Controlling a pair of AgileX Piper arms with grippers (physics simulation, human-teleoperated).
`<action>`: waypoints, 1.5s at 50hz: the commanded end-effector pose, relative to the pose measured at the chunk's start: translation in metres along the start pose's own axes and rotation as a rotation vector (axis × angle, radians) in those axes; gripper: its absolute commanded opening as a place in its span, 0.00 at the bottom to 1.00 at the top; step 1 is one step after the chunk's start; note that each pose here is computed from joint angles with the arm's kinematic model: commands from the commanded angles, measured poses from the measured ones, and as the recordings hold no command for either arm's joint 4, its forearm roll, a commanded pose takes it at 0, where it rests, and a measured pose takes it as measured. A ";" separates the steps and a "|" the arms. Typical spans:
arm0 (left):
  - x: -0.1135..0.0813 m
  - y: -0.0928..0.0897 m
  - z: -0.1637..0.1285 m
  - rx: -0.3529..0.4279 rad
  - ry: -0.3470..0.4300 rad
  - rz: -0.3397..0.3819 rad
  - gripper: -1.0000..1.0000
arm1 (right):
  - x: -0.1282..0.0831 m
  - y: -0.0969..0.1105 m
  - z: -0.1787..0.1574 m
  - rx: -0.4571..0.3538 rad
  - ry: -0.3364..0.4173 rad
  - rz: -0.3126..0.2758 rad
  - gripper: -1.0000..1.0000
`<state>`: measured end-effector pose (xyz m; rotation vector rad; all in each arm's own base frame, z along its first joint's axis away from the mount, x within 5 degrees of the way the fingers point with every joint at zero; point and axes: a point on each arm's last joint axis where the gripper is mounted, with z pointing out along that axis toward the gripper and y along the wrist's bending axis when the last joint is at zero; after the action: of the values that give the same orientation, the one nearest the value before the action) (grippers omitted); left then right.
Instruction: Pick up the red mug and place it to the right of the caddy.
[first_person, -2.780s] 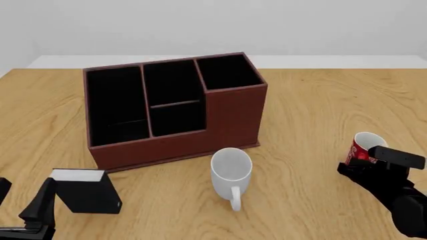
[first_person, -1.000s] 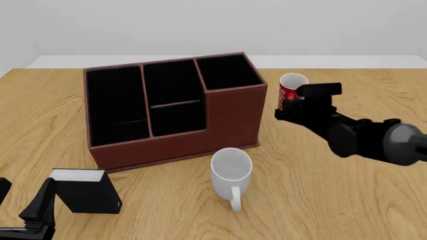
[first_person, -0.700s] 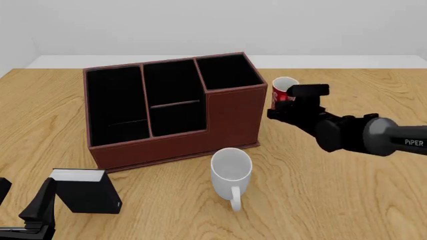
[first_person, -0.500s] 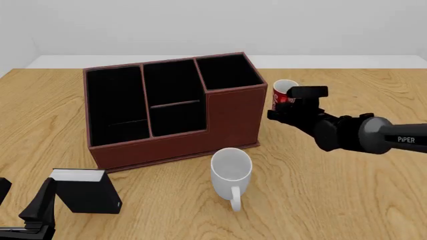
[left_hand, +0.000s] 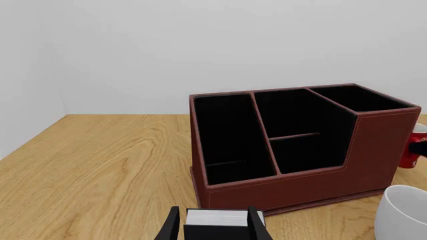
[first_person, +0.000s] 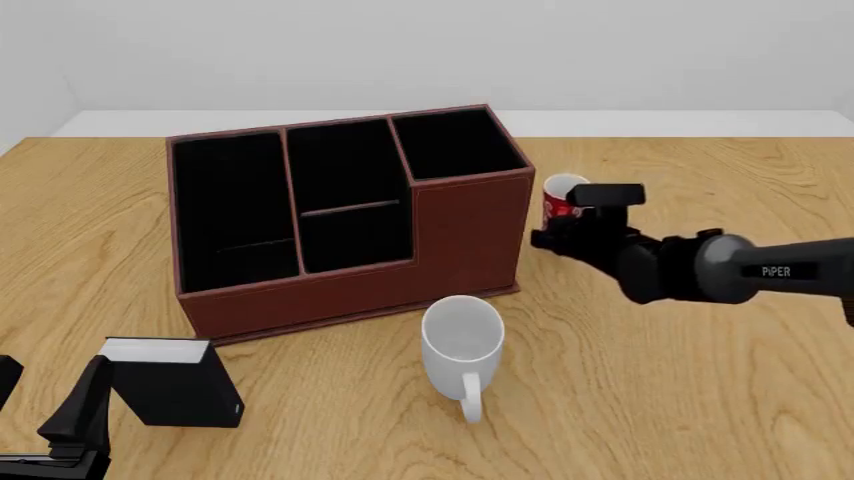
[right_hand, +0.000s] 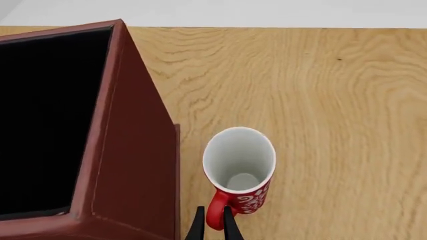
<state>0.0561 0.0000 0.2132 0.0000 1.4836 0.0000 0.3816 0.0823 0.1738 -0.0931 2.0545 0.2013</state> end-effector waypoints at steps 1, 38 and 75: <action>0.000 0.000 0.000 0.000 0.000 0.000 1.00 | 0.004 0.003 0.008 -0.011 0.009 0.003 0.00; 0.000 0.000 0.000 0.000 0.000 0.000 1.00 | 0.018 -0.007 0.022 0.011 0.034 0.025 0.00; 0.000 0.000 0.000 0.000 0.000 0.000 1.00 | 0.025 -0.012 0.018 0.024 0.064 0.052 1.00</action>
<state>0.0561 0.0000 0.2132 0.0000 1.4836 0.0000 0.3905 0.0819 0.1555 -0.0838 2.0768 0.2188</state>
